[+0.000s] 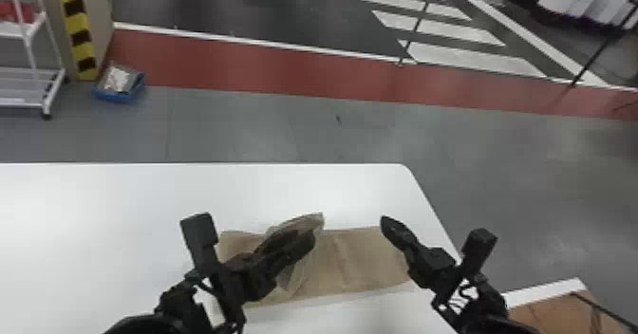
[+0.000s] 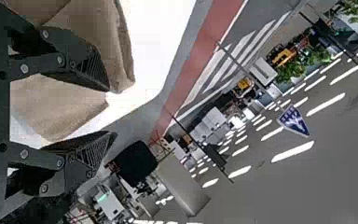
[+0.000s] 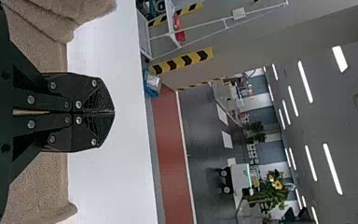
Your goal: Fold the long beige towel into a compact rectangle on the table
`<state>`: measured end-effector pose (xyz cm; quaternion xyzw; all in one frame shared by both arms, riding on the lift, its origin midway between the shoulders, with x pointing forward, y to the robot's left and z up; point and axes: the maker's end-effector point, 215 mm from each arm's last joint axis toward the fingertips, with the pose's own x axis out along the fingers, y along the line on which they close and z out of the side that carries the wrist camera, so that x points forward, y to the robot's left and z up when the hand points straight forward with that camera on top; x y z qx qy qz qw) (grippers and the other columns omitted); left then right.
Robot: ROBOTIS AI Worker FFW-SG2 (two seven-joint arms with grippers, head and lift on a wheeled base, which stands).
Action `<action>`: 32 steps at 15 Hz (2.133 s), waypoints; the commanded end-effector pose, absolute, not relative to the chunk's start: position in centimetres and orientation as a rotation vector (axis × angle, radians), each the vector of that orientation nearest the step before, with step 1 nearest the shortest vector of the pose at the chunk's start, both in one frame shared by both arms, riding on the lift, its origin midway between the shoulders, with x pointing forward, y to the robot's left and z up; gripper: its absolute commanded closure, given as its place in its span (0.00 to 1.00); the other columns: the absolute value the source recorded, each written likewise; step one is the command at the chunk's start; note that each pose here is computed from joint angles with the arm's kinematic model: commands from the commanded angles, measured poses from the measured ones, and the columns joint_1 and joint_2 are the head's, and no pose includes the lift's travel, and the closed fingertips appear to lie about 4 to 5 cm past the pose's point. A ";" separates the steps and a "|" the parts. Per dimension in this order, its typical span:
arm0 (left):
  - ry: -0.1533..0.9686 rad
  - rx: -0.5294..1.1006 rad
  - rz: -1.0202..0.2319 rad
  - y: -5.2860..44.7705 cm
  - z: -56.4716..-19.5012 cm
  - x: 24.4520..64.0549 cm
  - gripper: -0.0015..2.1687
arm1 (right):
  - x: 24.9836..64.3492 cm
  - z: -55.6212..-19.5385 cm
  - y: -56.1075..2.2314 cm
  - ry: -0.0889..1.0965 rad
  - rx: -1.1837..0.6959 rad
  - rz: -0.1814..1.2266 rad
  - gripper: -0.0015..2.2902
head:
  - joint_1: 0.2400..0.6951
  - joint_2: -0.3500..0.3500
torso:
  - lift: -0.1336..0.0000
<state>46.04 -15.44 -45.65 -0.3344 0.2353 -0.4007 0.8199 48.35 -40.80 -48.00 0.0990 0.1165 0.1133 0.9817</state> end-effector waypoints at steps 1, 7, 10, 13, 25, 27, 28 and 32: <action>0.561 -0.689 -0.882 -16.1 -48.2 44.8 0.25 | 48.0 -48.1 -41.4 0.235 0.208 0.215 0.66 | 1.00 0.00 | 1.00; 0.437 -0.618 -0.954 -17.9 -41.6 43.3 0.24 | 47.0 -47.7 -38.3 0.265 0.288 0.214 0.23 | 1.00 0.00 | 1.00; 0.298 -0.471 -0.851 -11.8 -40.9 45.9 0.24 | 47.2 -44.9 -36.4 0.247 0.343 0.203 0.21 | 1.00 0.00 | 1.00; 0.216 -0.328 -0.800 -10.1 -41.8 46.9 0.25 | 46.2 -44.2 -38.1 0.221 0.293 0.114 0.21 | 1.00 0.00 | 1.00; 0.187 0.233 -0.638 -12.4 -52.2 46.4 0.39 | 38.5 -39.8 -53.9 0.040 0.033 -0.233 0.21 | 1.00 0.00 | 1.00; 0.177 0.240 -0.642 -12.5 -51.9 46.7 0.39 | 38.0 -39.8 -54.5 0.034 0.050 -0.246 0.21 | 1.00 0.00 | 1.00; 0.174 0.249 -0.649 -12.7 -51.8 46.9 0.39 | 37.8 -39.7 -54.6 0.025 0.069 -0.248 0.21 | 1.00 0.00 | 1.00; 0.239 0.252 -0.751 -13.7 -54.7 44.3 0.39 | 38.3 -40.0 -53.3 0.018 0.108 -0.230 0.21 | 1.00 0.00 | 1.00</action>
